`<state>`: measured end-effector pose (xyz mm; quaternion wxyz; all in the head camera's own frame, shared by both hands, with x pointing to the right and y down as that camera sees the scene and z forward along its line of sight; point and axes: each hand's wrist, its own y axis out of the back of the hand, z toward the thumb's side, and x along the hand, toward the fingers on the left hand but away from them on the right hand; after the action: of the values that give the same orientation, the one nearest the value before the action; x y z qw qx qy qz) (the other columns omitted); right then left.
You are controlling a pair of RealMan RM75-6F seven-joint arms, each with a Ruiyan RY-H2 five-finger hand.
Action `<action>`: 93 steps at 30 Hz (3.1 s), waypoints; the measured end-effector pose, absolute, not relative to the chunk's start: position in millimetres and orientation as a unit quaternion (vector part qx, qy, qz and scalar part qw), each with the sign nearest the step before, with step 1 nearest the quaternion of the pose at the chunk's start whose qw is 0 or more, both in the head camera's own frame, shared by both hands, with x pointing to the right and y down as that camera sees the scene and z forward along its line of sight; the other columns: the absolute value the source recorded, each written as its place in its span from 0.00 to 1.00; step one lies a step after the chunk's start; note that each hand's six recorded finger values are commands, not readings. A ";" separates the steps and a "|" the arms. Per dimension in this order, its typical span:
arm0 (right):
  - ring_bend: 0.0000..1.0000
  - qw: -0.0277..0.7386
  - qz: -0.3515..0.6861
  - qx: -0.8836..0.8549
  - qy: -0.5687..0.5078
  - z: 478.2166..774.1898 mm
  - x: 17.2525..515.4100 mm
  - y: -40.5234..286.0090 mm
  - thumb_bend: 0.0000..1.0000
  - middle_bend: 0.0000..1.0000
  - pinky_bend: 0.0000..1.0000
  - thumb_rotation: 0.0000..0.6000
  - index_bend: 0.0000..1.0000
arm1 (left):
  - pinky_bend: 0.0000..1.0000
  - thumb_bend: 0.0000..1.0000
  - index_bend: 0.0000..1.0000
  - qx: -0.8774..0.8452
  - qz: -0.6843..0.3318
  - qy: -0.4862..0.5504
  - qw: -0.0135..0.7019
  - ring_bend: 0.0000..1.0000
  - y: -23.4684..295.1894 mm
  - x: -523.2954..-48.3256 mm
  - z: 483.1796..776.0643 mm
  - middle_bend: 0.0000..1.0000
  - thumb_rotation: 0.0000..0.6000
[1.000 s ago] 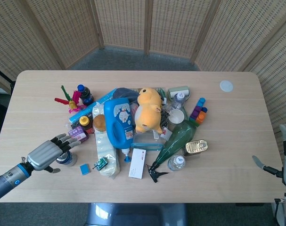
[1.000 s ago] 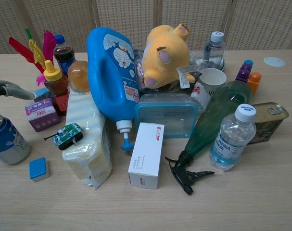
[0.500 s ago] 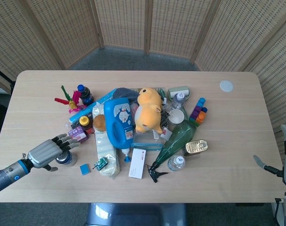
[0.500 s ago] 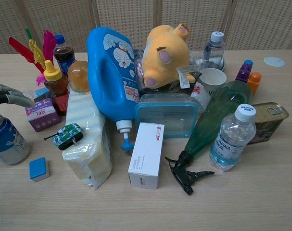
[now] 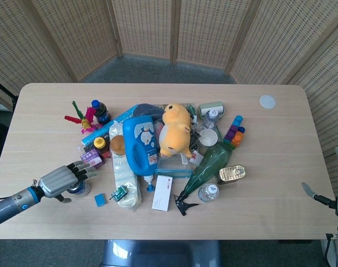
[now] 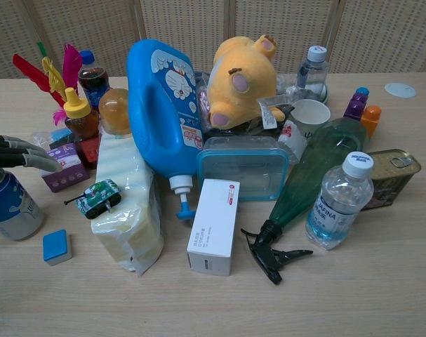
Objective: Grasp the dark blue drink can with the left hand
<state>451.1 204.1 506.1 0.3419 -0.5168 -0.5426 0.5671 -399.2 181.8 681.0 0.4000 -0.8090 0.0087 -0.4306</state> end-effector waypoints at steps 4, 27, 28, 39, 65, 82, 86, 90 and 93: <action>0.00 0.340 0.566 -0.517 -0.544 505.7 451.8 204.1 0.00 0.00 0.00 0.76 0.00 | 0.00 0.00 0.00 -0.806 -0.437 0.015 0.399 0.00 182.9 -403.0 683.9 0.00 1.00; 0.00 0.332 0.566 -0.518 -0.548 506.7 455.1 204.5 0.00 0.00 0.00 0.75 0.00 | 0.19 0.02 0.00 -0.808 -0.445 0.055 0.383 0.00 196.1 -399.2 706.2 0.00 1.00; 0.00 0.332 0.566 -0.518 -0.548 506.6 455.2 204.4 0.00 0.00 0.00 0.75 0.00 | 0.23 0.04 0.02 -0.807 -0.444 0.056 0.384 0.02 195.8 -398.8 706.2 0.00 1.00; 0.00 0.329 0.564 -0.518 -0.552 505.8 456.3 204.6 0.00 0.00 0.00 0.76 0.00 | 0.60 0.10 0.40 -0.801 -0.428 0.080 0.411 0.40 193.3 -391.9 704.1 0.36 1.00; 0.00 0.327 0.561 -0.519 -0.556 504.0 456.4 204.6 0.00 0.00 0.00 0.76 0.00 | 0.71 0.14 0.60 -0.793 -0.397 0.131 0.442 0.55 175.4 -384.2 678.9 0.54 1.00; 0.00 0.324 0.555 -0.521 -0.561 499.3 456.6 205.4 0.00 0.00 0.00 0.75 0.00 | 0.71 0.13 0.57 -0.757 -0.336 0.176 0.533 0.55 105.0 -346.2 583.6 0.52 1.00; 0.00 0.324 0.555 -0.522 -0.561 499.2 456.6 205.5 0.00 0.00 0.00 0.76 0.00 | 0.71 0.13 0.57 -0.733 -0.328 0.189 0.565 0.55 79.0 -339.3 553.9 0.51 1.00; 0.00 0.325 0.556 -0.521 -0.560 499.3 456.2 205.8 0.00 0.00 0.00 0.76 0.00 | 0.71 0.13 0.56 -0.714 -0.323 0.203 0.587 0.55 58.6 -333.3 528.7 0.51 1.00; 0.00 0.325 0.558 -0.522 -0.558 500.1 455.6 206.0 0.00 0.00 0.00 0.76 0.00 | 0.71 0.13 0.56 -0.706 -0.319 0.206 0.598 0.55 50.6 -328.8 516.1 0.50 1.00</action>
<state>455.6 206.0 500.1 0.3250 -0.5216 -0.5581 0.5575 -328.8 50.6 516.1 0.5979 -0.7059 0.2060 -0.3190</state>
